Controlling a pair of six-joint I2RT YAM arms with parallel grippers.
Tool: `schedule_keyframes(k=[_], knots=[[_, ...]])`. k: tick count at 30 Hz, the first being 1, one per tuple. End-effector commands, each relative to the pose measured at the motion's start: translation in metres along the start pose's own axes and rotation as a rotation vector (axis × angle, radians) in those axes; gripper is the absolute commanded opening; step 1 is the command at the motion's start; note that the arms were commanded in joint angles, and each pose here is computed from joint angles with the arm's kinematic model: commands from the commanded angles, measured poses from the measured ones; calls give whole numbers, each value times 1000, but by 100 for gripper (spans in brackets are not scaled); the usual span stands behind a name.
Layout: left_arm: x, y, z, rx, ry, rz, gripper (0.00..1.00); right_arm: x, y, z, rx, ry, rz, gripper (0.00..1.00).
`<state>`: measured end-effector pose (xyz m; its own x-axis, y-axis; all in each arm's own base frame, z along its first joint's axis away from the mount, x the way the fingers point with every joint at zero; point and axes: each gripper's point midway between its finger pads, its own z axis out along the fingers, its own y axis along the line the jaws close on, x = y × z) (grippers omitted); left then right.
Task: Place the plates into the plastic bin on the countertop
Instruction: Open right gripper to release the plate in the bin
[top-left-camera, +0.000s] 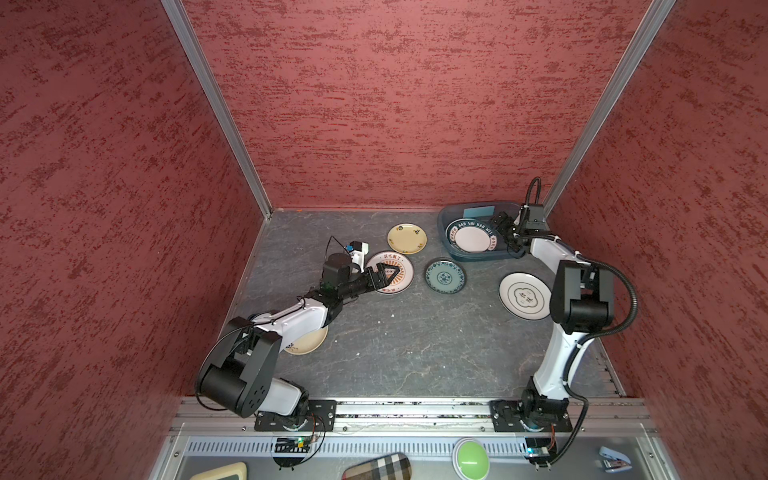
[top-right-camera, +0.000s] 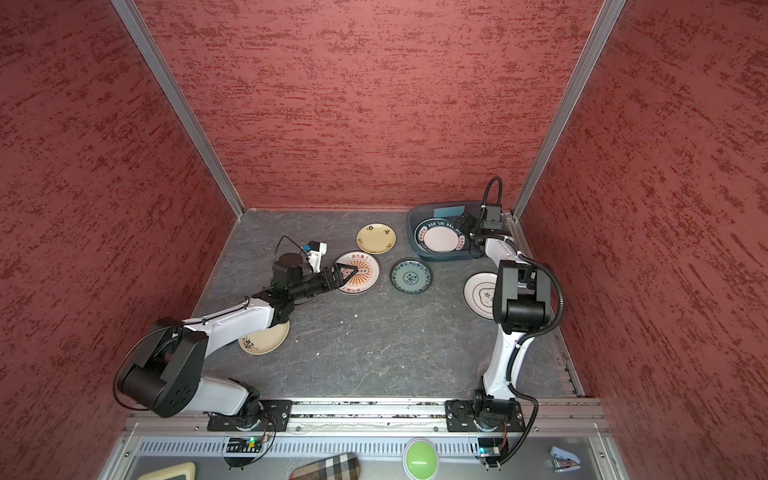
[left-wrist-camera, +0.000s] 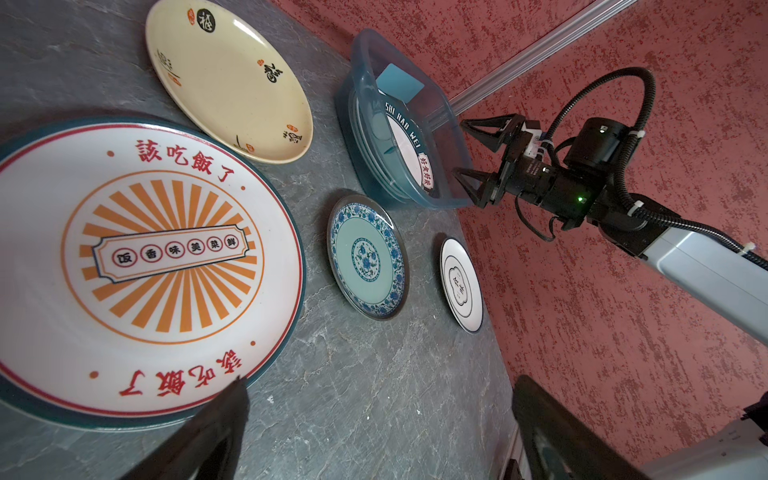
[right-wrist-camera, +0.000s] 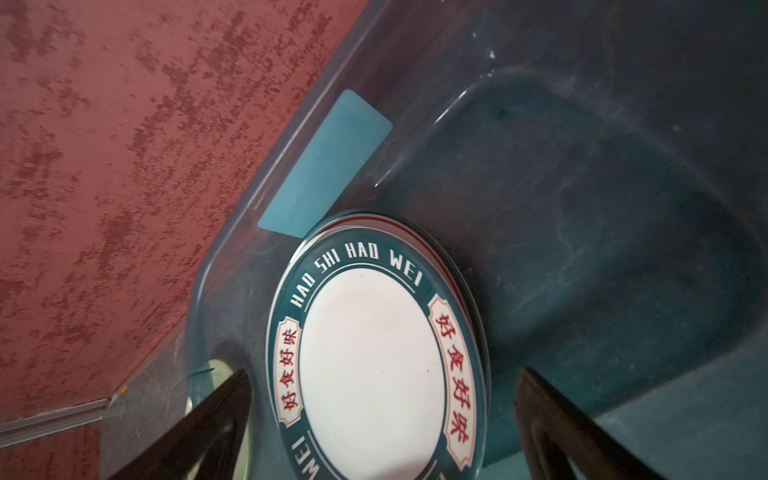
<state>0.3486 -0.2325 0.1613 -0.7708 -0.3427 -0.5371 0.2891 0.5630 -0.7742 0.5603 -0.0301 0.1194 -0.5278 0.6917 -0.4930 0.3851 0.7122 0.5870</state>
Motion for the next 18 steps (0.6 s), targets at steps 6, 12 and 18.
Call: schedule_keyframes(k=[6,12,18], knots=[[-1,5,2,0,6,-12,99,4,-11,22,54,58,-20,99],[-2,9,3,-6,7,-22,99,6,-9,34,49,92,-16,99],[-4,10,2,-7,2,-27,99,-6,6,23,11,63,-24,99]])
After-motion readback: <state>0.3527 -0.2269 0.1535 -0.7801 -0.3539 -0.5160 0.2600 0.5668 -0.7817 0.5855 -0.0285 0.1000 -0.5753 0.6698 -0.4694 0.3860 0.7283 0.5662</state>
